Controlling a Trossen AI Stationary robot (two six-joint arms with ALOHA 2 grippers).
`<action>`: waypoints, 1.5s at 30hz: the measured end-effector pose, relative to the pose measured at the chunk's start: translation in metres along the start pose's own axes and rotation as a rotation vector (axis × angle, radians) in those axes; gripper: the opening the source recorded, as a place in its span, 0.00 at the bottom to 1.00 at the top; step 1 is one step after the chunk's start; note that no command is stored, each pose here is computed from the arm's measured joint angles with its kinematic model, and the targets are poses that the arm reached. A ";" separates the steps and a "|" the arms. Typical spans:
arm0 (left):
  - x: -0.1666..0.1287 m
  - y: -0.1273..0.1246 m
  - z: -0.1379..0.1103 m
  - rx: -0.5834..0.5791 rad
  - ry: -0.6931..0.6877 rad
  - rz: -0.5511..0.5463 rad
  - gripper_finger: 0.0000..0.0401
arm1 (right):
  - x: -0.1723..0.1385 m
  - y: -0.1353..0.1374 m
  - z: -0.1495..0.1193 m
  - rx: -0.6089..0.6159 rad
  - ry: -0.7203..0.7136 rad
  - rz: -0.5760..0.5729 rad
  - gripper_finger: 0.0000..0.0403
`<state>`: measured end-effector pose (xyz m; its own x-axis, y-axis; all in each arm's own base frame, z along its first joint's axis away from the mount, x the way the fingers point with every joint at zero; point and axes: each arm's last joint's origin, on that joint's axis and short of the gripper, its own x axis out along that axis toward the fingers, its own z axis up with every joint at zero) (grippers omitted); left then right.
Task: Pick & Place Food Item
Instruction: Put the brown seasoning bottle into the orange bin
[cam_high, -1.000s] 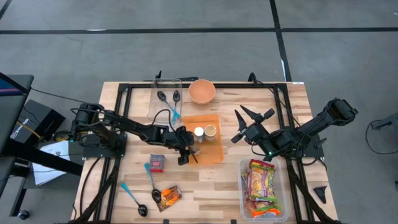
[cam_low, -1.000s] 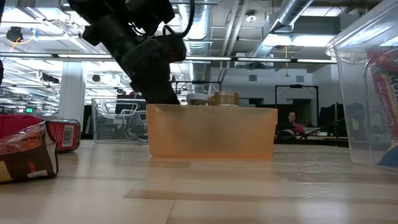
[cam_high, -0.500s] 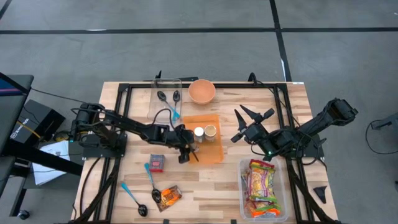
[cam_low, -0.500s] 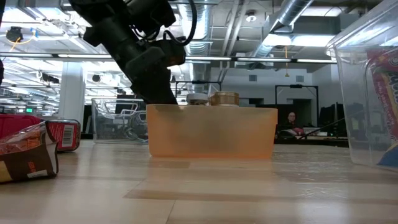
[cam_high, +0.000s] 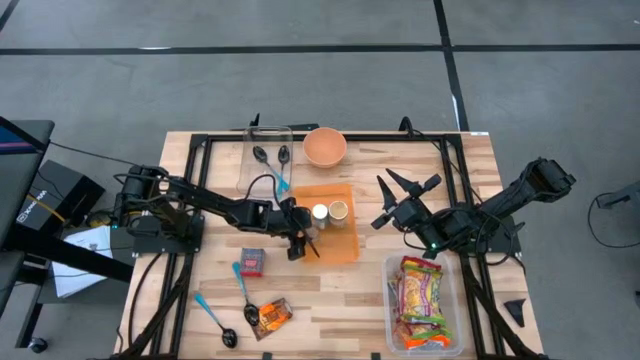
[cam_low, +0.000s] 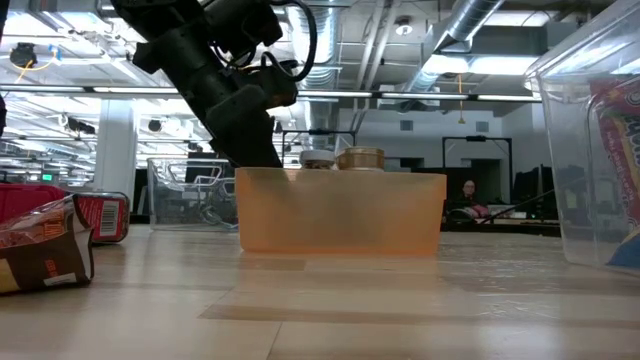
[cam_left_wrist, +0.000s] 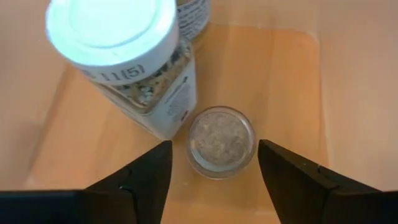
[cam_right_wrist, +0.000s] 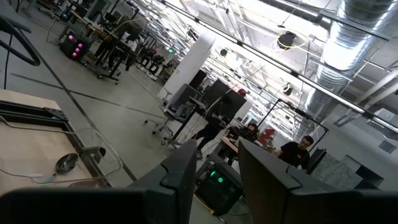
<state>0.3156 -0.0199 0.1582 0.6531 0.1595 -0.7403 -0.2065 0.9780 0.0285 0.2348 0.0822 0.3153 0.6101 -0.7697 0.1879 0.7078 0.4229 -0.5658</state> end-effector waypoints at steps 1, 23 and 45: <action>0.000 0.000 0.000 0.000 -0.001 0.007 0.57 | 0.000 0.000 0.000 0.000 0.000 0.000 0.28; -0.003 -0.007 0.006 -0.028 -0.051 -0.130 0.19 | 0.000 0.002 -0.001 -0.020 0.005 0.005 0.28; 0.013 -0.007 -0.002 -0.091 -0.011 -0.054 0.00 | 0.000 0.002 -0.001 -0.020 0.004 0.006 0.28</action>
<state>0.3239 -0.0251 0.1470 0.6732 0.1090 -0.7314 -0.2357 0.9691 -0.0725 0.2358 0.0827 0.3139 0.6124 -0.7695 0.1813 0.6970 0.4173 -0.5831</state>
